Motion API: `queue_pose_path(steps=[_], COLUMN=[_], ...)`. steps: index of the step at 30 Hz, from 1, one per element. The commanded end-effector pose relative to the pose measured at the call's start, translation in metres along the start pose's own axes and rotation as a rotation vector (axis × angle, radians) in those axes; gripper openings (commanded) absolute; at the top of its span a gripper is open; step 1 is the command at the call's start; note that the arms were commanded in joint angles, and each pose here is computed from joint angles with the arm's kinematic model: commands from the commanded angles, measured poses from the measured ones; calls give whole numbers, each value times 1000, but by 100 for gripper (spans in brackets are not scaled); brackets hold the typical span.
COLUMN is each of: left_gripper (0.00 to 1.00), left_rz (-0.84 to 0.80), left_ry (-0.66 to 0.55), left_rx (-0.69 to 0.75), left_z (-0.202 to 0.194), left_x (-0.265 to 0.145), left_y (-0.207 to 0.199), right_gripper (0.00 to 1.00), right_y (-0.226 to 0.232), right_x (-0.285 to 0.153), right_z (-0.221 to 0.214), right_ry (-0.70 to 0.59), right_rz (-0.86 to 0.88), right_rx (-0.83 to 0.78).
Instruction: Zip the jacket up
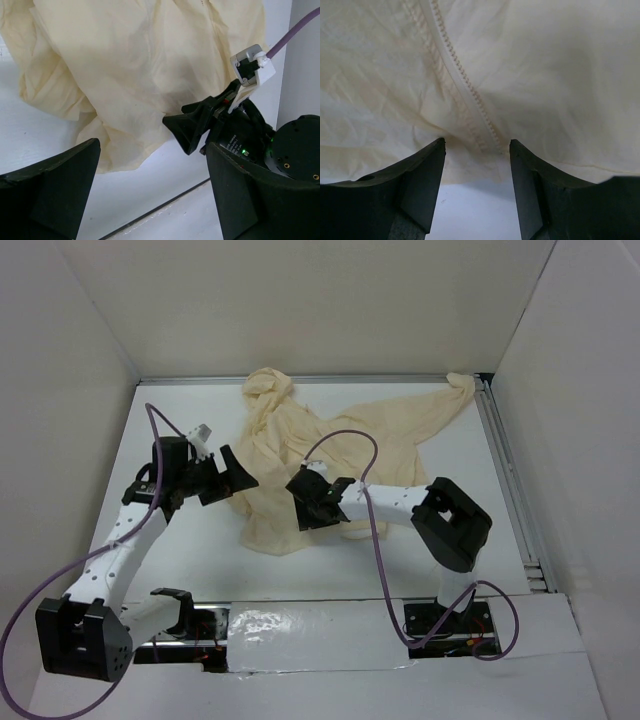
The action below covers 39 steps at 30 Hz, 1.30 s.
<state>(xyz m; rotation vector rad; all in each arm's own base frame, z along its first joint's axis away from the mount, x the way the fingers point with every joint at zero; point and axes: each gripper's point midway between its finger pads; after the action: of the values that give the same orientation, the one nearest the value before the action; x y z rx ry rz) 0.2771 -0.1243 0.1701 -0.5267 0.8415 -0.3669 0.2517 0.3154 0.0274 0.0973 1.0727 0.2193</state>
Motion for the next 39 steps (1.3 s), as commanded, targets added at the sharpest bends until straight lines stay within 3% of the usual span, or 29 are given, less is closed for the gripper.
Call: queue_pose_path(steps=[1, 5, 8, 12, 14, 16, 22, 29, 34, 36, 38, 39], left_gripper=[99, 99, 99, 99, 99, 99, 99, 99, 99, 99, 99, 99], left_rz=[-1, 14, 31, 17, 8, -8, -25, -79, -100, -78, -66, -64], left_ry=[-14, 2, 1, -28, -38, -54, -44, 55, 183, 210, 248, 269], left_rx=[-17, -26, -38, -26, -22, -3, 8, 39, 76, 84, 94, 105], left_z=[2, -2, -2, 6, 11, 18, 17, -11, -48, -54, -66, -74], left_x=[-6, -5, -4, -7, -9, -11, -13, -6, 7, 10, 10, 11], left_y=[-9, -10, -9, -15, -18, -25, -32, -52, -69, -71, -75, -78], right_gripper=[62, 62, 55, 29, 21, 0, 0, 0, 6, 37, 74, 83], right_y=[-4, -12, -4, 12, 17, 25, 27, -11, -11, -15, -5, -4], right_x=[-8, -3, 1, -16, -25, -49, -84, -73, -60, -65, -84, -90], right_z=[9, 1, -11, -2, 3, 11, 3, -81, -120, -112, -96, -89], right_ry=[-59, -45, 5, -38, -49, -88, -80, 102, 173, 123, 61, 30], right_rz=[-52, -82, -19, 67, 97, 160, 230, 35, -40, -79, -31, -16], right_rx=[6, -1, -21, -15, -15, -17, 32, 98, 89, 83, 98, 103])
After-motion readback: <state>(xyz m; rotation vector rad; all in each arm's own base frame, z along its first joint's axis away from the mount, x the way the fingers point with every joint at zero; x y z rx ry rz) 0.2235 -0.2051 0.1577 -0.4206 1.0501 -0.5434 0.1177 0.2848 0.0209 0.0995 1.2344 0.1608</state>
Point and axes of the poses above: each gripper's point midway between its finger pads, its own x axis out along the fingers, its own y axis along the line the jaws close on, z = x × y, and after that the axes turned 7 degrees about x, right-handed
